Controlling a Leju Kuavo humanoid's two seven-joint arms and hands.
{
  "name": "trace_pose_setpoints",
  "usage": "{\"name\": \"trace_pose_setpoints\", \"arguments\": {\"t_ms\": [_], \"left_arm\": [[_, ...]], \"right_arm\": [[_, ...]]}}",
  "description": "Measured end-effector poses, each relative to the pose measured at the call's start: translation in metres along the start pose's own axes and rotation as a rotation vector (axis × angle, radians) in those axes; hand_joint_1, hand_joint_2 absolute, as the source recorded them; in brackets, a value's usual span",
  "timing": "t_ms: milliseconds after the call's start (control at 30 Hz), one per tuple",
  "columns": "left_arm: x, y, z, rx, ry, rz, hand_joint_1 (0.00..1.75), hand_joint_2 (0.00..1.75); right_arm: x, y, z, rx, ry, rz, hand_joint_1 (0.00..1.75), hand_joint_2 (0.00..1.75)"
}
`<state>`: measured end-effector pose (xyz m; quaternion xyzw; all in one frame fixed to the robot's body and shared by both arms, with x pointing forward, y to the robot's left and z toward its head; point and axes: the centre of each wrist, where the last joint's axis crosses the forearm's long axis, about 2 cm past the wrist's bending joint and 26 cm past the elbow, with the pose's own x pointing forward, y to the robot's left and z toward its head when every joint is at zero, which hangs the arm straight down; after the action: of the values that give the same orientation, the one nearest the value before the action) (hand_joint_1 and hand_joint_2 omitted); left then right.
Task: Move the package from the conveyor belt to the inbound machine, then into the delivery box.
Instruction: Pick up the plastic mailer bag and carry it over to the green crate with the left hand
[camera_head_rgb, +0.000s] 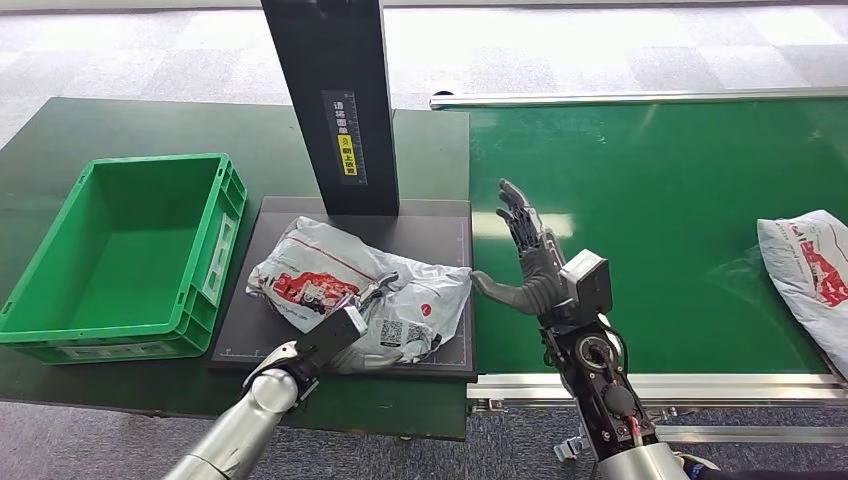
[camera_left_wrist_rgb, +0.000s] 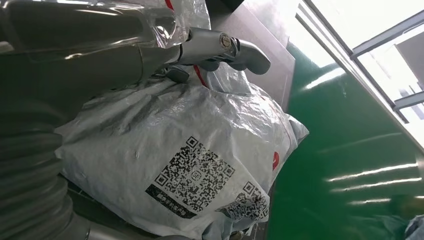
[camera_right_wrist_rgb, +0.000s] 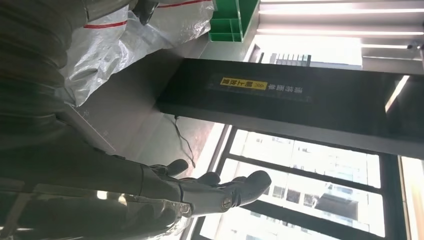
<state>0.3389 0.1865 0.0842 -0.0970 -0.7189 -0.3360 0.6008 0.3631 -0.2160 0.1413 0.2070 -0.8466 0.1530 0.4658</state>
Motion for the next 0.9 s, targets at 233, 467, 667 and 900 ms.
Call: {"name": "trace_pose_setpoints", "arguments": {"t_ms": [233, 467, 667, 900], "left_arm": [[-0.002, 0.003, -0.003, -0.003, 0.063, -0.156, 0.00, 1.75], [-0.003, 0.002, -0.011, -0.027, 0.139, -0.311, 0.91, 1.75], [-0.002, -0.001, -0.015, -0.020, 0.149, -0.343, 1.75, 1.75], [0.000, -0.004, -0.016, 0.038, 0.137, -0.309, 1.75, 1.75]], "right_arm": [[-0.002, -0.006, 0.005, -0.129, 0.066, -0.186, 0.00, 1.75], [-0.014, -0.006, 0.016, -0.115, 0.181, -0.290, 0.00, 0.87], [-0.033, 0.004, 0.028, -0.165, 0.389, -0.233, 0.00, 1.31], [-0.039, 0.012, 0.030, -0.231, 0.505, -0.049, 0.00, 1.75]]}}
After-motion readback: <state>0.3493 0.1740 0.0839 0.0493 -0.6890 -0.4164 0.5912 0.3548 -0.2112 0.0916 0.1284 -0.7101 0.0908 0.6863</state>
